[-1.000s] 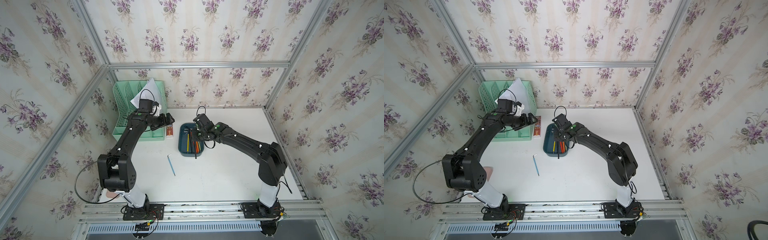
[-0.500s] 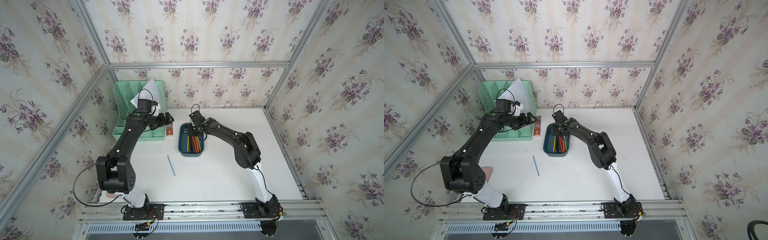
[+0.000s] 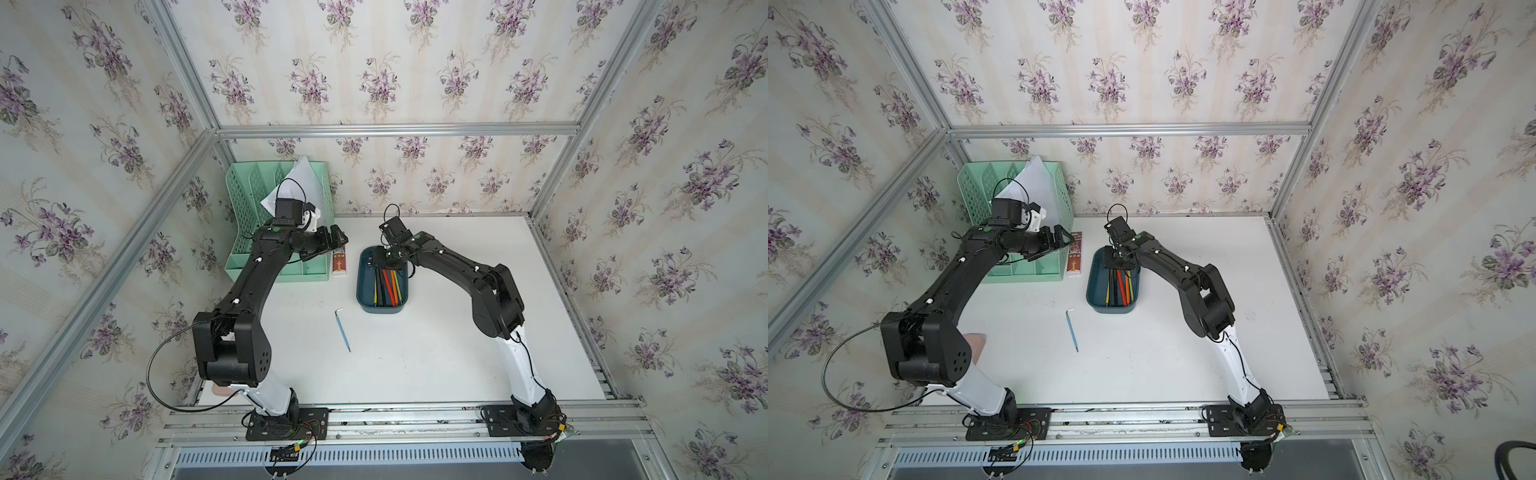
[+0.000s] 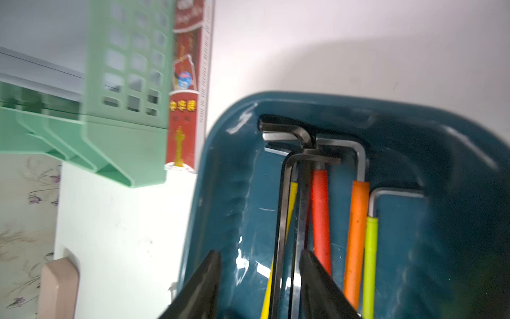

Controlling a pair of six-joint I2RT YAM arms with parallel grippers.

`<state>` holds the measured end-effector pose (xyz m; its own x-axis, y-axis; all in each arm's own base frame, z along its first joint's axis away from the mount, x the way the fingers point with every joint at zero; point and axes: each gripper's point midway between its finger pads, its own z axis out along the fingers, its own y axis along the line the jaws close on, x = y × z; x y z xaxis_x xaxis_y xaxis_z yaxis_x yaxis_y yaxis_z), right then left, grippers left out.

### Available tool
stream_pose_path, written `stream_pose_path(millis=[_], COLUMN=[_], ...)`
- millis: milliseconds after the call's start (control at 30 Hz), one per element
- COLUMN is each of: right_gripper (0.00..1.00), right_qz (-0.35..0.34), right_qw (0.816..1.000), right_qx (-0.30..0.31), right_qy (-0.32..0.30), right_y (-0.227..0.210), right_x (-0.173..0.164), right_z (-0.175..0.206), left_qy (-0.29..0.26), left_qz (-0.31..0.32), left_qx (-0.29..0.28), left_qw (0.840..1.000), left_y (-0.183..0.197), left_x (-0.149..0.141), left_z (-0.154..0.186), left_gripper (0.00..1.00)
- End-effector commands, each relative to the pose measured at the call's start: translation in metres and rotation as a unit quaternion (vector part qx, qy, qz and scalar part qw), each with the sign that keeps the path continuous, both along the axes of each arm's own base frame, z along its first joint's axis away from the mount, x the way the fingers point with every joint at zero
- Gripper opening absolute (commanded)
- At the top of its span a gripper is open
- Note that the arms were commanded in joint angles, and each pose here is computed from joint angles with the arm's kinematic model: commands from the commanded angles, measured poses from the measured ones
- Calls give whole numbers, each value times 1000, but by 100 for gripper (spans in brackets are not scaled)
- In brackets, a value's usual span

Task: Put the hex key on the desktop into the storage box
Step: Adjust the storage box at the center of the board.

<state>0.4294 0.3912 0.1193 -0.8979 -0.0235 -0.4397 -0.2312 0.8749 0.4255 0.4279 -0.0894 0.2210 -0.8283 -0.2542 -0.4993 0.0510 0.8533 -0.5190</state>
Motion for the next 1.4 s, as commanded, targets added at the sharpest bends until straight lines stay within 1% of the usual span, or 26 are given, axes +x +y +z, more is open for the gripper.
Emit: stream_pose_path(millis=[0, 33, 67, 100, 167, 200, 233, 300, 333, 367, 400, 433, 467, 533, 567, 633, 667, 767, 800, 833, 900, 1000, 1100, 1167, 1300, 1367], right_gripper=[58, 58, 58, 58, 58, 58, 57, 55, 54, 54, 54, 54, 54, 50, 48, 47, 47, 46, 46, 46, 46, 45, 45, 46, 48, 49], right_qz=[-22, -22, -17, -10, 3, 10, 14, 9, 10, 20, 47, 74, 85, 88, 94, 109, 114, 136, 144, 149, 153, 174, 182, 179, 136, 119], right_qw=[1000, 999, 999, 998, 996, 995, 995, 996, 997, 997, 996, 994, 993, 993, 993, 990, 989, 985, 983, 981, 979, 977, 974, 972, 971, 976], right_qx=[9, 25, 44, 59, 81, 80, 73, 40, 28, 24, 28, 30, 17, -27, -40, -62, -69, -93, -105, -116, -127, -117, -126, -141, -182, -173], right_qy=[-11, -1, 4, -3, -38, -56, -68, -80, -76, -72, -72, -77, -78, -67, -63, -64, -60, -40, -42, -46, -45, -39, -47, -59, -72, -59], right_y=[-14, -13, -10, -7, -5, -4, -5, -9, -9, -6, 2, 11, 14, 16, 19, 29, 34, 52, 55, 58, 62, 71, 76, 76, 56, 48], right_x=[-10, -21, -36, -53, -70, -75, -79, -89, -99, -110, -123, -132, -135, -135, -137, -144, -147, -158, -161, -163, -167, -180, -190, -192, -181, -174], right_z=[46, 57, 65, 67, 68, 64, 60, 47, 40, 35, 30, 26, 20, 3, -3, -17, -23, -43, -51, -57, -68, -81, -87, -89, -95, -94], left_qy=[-26, -7, 3, -5, -46, -53, -48, 13, 26, 26, 16, 8, 10, 39, 52, 57, 60, 85, 88, 89, 99, 127, 116, 107, 90, 90], left_qz=[-2, 13, 17, 6, -2, -7, -4, 31, 35, 24, 12, 12, 23, 44, 46, 40, 40, 77, 90, 93, 97, 123, 129, 135, 132, 128], left_qx=[34, 38, 35, 27, 20, 26, 36, 43, 29, 8, -3, 1, 14, 39, 37, 13, 13, 70, 77, 70, 61, 77, 67, 75, 100, 102], left_qw=[999, 999, 999, 1000, 999, 998, 998, 999, 999, 999, 1000, 1000, 1000, 997, 997, 997, 997, 991, 989, 989, 989, 981, 983, 982, 982, 982], left_y=[8, 13, 14, 10, 6, 7, 10, 19, 16, 9, 4, 5, 11, 21, 21, 14, 14, 37, 44, 45, 47, 57, 55, 58, 65, 65], left_x=[-5, -12, -17, -18, -9, -7, -8, -26, -33, -39, -41, -41, -40, -42, -42, -36, -34, -30, -29, -27, -26, -38, -49, -56, -61, -62], left_z=[-5, -10, -7, 3, 27, 35, 39, 25, 20, 17, 17, 14, 8, -6, -12, -20, -23, -33, -37, -40, -46, -59, -58, -55, -44, -42], left_gripper=[99, 99, 99, 99, 99, 99, 99, 99, 99, 99, 99, 99, 99, 99, 99, 99, 99, 99, 99, 99, 99, 99, 99, 99, 99, 99])
